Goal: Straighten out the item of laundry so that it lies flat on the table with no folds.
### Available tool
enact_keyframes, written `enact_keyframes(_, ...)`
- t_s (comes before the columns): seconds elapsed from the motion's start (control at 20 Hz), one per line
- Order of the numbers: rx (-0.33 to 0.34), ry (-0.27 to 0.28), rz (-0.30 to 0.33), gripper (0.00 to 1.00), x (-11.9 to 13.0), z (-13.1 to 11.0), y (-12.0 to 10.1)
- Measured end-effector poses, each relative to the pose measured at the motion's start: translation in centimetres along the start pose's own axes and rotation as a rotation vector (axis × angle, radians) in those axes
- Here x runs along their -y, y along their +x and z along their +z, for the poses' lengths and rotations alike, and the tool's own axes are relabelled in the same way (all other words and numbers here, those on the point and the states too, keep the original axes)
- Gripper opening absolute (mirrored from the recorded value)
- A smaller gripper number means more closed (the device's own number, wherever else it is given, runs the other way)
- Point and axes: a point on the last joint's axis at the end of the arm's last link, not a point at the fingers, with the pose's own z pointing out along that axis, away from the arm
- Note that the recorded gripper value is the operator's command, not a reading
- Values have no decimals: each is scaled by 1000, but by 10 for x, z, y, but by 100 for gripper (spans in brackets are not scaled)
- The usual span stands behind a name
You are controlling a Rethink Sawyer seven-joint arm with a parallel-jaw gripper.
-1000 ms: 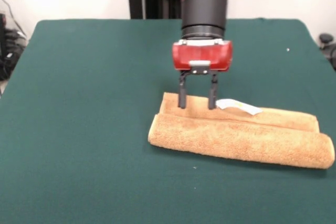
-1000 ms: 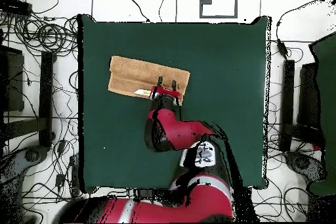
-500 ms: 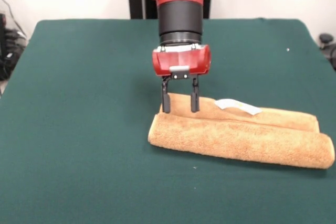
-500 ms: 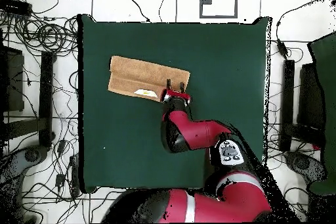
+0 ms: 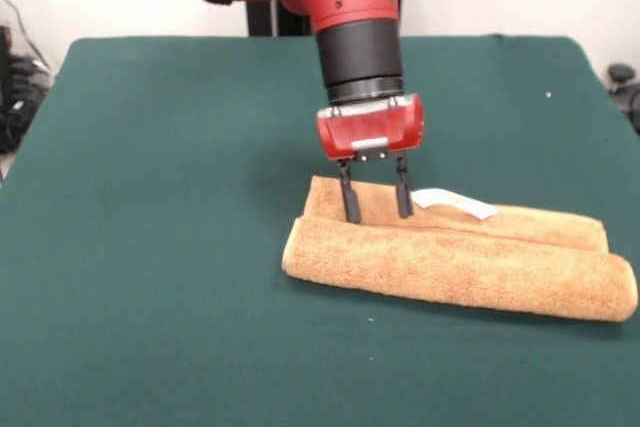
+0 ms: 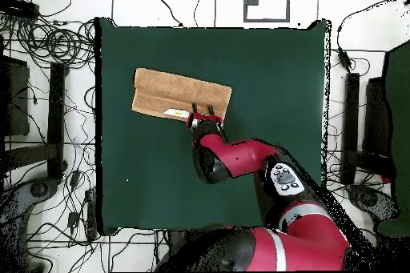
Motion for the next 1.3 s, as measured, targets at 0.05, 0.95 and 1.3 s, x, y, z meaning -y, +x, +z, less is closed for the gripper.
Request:
enact_keyframes(0.05,-7,-9,2,100,-2,1,0)
enact_keyframes(0.95,-64,-11,-74,100,-43,6,10)
enact_keyframes(1.3,-36,10,-132,100,-78,-1,15)
